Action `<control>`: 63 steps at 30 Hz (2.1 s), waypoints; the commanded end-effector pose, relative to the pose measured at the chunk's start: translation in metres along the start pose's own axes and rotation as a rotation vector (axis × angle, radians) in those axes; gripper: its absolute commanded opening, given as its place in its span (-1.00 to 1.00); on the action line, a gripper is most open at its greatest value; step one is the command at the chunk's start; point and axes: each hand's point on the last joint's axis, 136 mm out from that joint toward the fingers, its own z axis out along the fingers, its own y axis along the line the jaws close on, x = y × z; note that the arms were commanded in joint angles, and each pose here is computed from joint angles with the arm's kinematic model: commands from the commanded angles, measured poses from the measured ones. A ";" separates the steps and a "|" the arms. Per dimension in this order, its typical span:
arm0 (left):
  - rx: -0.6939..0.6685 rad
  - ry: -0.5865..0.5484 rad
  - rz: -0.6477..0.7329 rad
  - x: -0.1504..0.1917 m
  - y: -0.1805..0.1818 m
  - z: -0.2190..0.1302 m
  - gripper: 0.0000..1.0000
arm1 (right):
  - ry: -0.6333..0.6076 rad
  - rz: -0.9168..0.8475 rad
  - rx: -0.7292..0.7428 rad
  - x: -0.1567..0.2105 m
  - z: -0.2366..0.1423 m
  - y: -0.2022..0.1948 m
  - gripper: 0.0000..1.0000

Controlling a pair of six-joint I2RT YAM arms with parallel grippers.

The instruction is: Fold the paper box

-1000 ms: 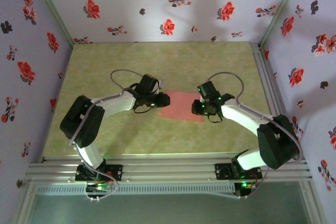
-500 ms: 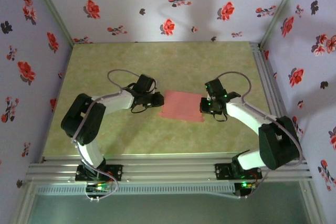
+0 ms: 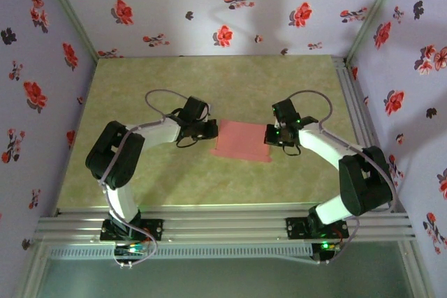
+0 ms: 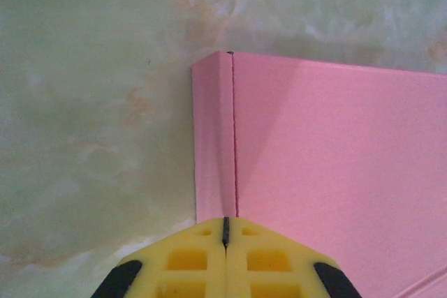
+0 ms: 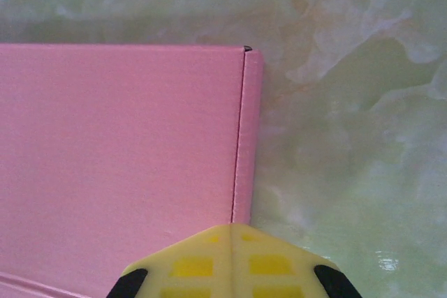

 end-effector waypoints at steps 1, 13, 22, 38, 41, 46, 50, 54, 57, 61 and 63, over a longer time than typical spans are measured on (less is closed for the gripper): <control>0.063 -0.038 0.018 -0.018 -0.012 -0.004 -1.00 | -0.033 0.011 -0.043 -0.013 -0.006 0.007 -1.00; 0.088 0.008 -0.027 -0.004 -0.003 0.017 -1.00 | 0.027 0.038 -0.057 0.000 0.018 0.002 -1.00; 0.049 0.041 -0.049 0.013 0.012 0.024 -1.00 | 0.072 0.066 -0.005 0.018 0.034 -0.013 -1.00; 0.047 0.062 -0.004 0.020 0.004 -0.032 -0.13 | 0.054 0.063 -0.128 0.028 -0.020 0.008 0.02; 0.066 0.094 -0.009 0.031 0.001 -0.039 0.19 | 0.063 0.093 -0.134 0.037 -0.022 0.005 0.25; 0.133 0.183 -0.045 0.055 -0.014 -0.033 0.34 | 0.127 0.120 -0.215 0.055 -0.018 0.015 0.56; 0.131 0.215 -0.031 0.065 -0.022 -0.024 0.40 | 0.142 0.127 -0.216 0.061 -0.011 0.013 0.65; 0.127 0.239 -0.044 0.070 -0.021 -0.013 0.39 | 0.158 0.140 -0.250 0.062 -0.005 0.018 0.65; 0.127 0.253 -0.038 0.072 -0.024 -0.010 0.38 | 0.161 0.143 -0.261 0.063 -0.001 0.020 0.65; 0.126 0.256 -0.032 0.071 -0.026 -0.009 0.36 | 0.173 0.146 -0.280 0.063 0.004 0.023 0.64; 0.125 0.255 -0.030 0.071 -0.025 -0.008 0.36 | 0.171 0.142 -0.281 0.062 0.007 0.024 0.63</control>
